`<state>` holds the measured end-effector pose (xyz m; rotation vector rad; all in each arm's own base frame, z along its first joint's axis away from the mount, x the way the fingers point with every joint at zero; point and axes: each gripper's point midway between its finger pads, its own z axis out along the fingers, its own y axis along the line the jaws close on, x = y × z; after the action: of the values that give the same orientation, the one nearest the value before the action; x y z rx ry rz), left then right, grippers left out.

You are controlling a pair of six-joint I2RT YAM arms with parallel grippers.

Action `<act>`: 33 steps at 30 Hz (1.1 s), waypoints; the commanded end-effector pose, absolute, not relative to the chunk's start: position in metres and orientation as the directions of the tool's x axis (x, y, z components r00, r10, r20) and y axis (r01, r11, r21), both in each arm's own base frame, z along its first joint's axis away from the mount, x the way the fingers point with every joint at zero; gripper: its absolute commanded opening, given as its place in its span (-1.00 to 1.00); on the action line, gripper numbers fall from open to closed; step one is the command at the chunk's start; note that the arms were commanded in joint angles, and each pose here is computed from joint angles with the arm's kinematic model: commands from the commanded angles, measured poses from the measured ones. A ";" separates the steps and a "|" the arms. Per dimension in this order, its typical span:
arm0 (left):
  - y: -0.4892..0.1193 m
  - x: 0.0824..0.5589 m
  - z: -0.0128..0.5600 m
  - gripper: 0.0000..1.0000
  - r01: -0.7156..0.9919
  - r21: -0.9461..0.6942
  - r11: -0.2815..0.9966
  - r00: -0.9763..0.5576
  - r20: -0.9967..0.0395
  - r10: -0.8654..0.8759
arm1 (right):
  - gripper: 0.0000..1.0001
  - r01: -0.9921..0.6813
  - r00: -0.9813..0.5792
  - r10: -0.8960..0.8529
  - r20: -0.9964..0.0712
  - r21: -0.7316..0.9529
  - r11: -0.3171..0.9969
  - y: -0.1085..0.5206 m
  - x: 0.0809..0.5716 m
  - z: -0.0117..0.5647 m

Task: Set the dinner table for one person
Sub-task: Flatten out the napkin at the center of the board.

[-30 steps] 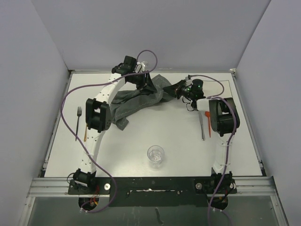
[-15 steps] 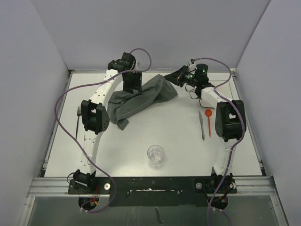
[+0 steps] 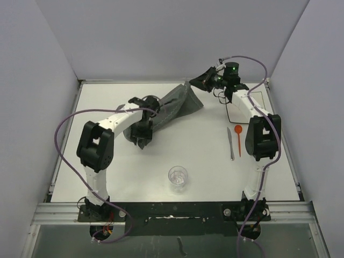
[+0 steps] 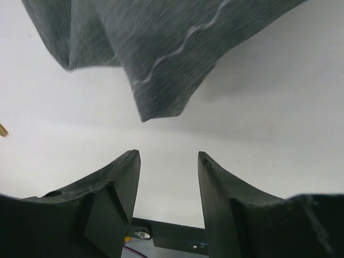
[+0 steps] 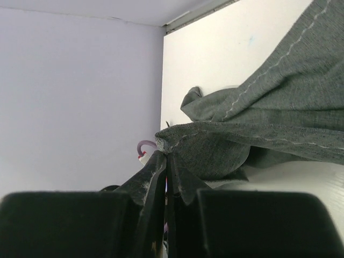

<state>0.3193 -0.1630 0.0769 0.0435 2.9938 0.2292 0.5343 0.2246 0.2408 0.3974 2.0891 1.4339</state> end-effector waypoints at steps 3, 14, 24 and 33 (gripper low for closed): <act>-0.160 0.334 0.094 -0.06 -0.219 -0.008 0.976 -0.892 -0.403 -0.204 | -1.00 -0.071 -0.783 0.538 -0.313 0.904 0.421 0.214 0.542 0.240; -0.166 0.344 0.054 -0.06 -0.252 -0.063 0.966 -0.860 -0.443 -0.253 | -1.00 -0.061 -0.770 0.553 -0.319 0.899 0.433 0.197 0.546 0.245; -0.165 0.337 0.027 -0.08 -0.251 -0.037 0.967 -0.877 -0.414 -0.243 | -1.00 -0.056 -0.761 0.561 -0.327 0.894 0.444 0.186 0.545 0.250; -0.165 0.329 0.011 -0.10 -0.257 -0.041 0.966 -0.887 -0.387 -0.252 | -1.00 -0.046 -0.759 0.567 -0.321 0.894 0.445 0.183 0.548 0.249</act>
<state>0.3206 -0.1575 0.0144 -0.3405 2.7522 0.0613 0.5404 0.1880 0.2119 0.5009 2.1849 1.3302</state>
